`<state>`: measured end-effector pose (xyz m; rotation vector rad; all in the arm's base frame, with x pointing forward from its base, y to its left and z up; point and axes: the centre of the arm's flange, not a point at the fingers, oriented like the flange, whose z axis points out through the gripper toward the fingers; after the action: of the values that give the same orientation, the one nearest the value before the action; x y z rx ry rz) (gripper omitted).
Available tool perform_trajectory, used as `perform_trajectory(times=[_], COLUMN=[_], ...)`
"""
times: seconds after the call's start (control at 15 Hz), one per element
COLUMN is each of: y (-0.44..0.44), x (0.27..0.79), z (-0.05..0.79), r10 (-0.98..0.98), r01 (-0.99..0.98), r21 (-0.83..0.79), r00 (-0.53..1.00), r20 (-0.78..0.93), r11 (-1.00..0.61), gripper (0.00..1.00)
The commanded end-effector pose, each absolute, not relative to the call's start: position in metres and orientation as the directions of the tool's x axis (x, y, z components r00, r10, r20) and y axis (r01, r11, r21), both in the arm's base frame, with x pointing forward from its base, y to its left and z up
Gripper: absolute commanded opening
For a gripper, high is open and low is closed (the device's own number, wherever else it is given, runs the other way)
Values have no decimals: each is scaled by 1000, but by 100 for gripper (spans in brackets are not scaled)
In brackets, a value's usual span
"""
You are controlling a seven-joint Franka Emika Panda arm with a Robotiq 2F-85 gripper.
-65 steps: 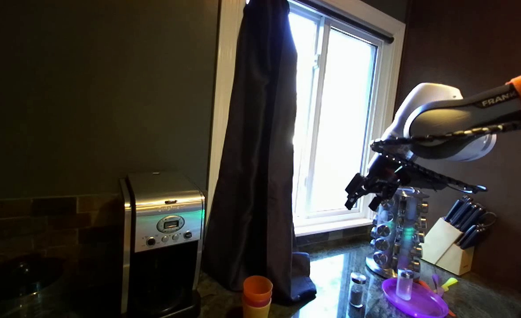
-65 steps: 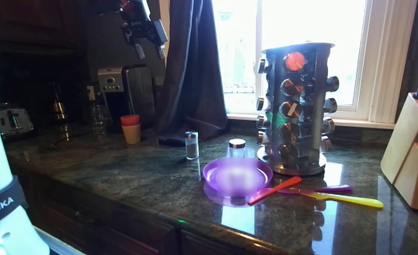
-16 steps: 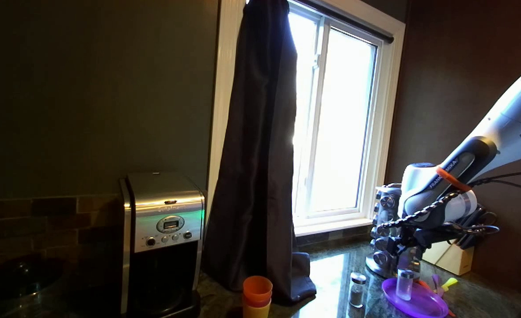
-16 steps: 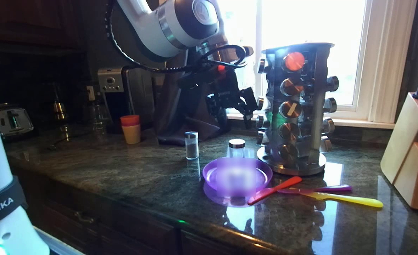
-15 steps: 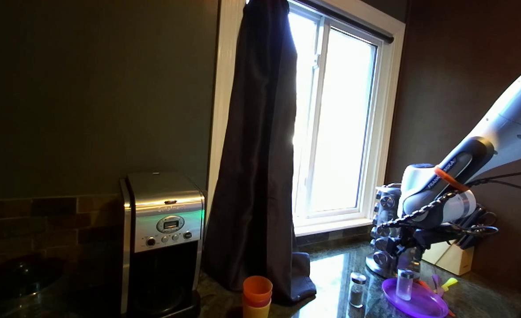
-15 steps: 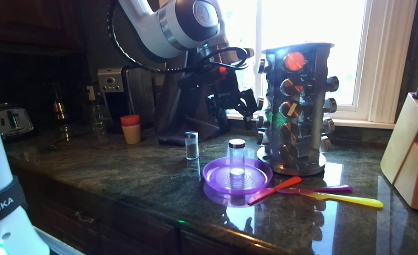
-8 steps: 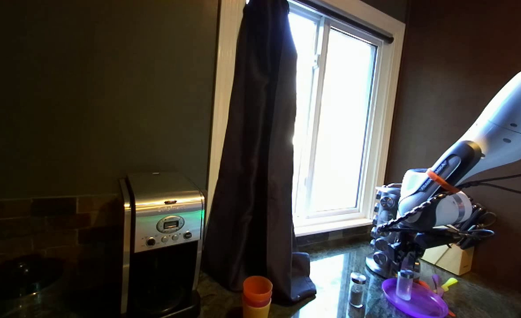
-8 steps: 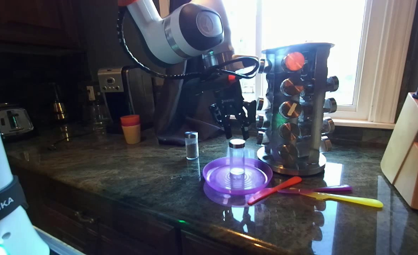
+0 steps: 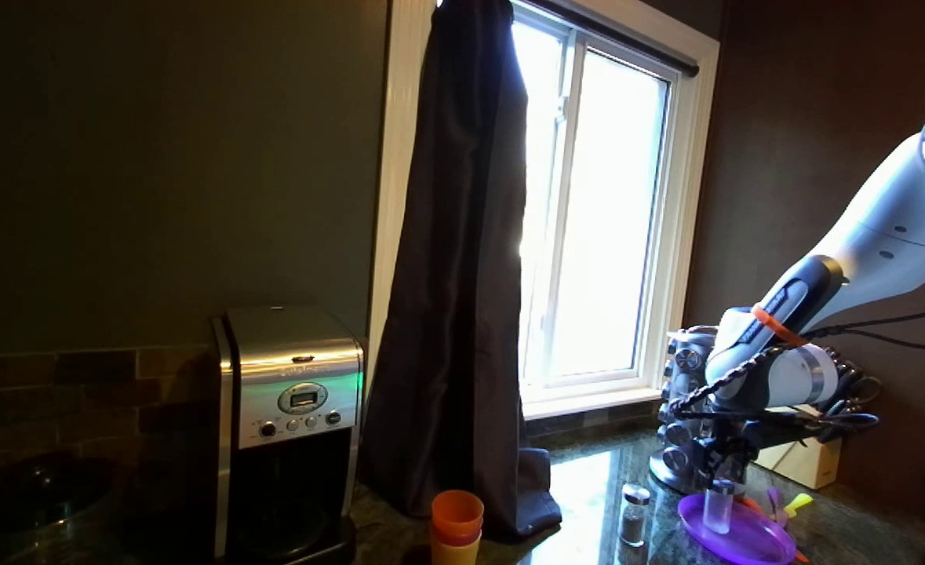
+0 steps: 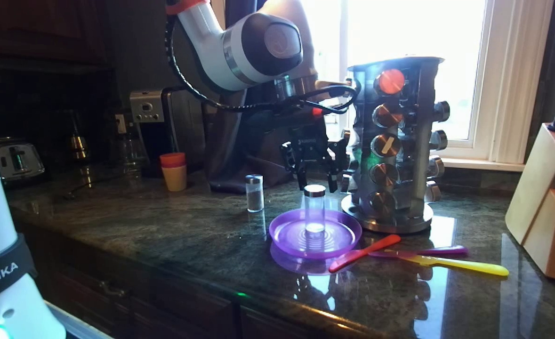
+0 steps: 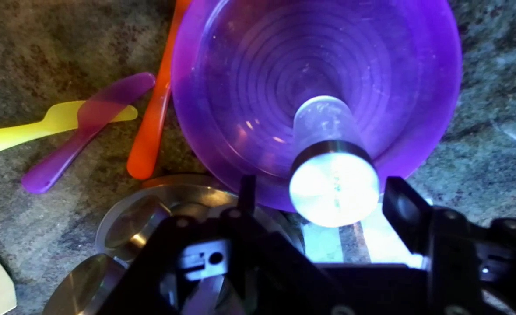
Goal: Place the empty spice bottle on the spice rack
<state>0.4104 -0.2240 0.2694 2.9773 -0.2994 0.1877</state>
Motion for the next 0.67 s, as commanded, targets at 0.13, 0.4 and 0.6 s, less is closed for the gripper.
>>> perform_trajectory(times=[0.13,0.4,0.6], y=[-230,-227,-218], x=[412,405,387], z=[252,264,297], r10=[-161,-183,-177], r01=[-171,-194,-196], r21=[75,95,122], r00=[980,977,973], r20=[121,112,151], r11=[-982,-976,-973], gripper=[66,25,25])
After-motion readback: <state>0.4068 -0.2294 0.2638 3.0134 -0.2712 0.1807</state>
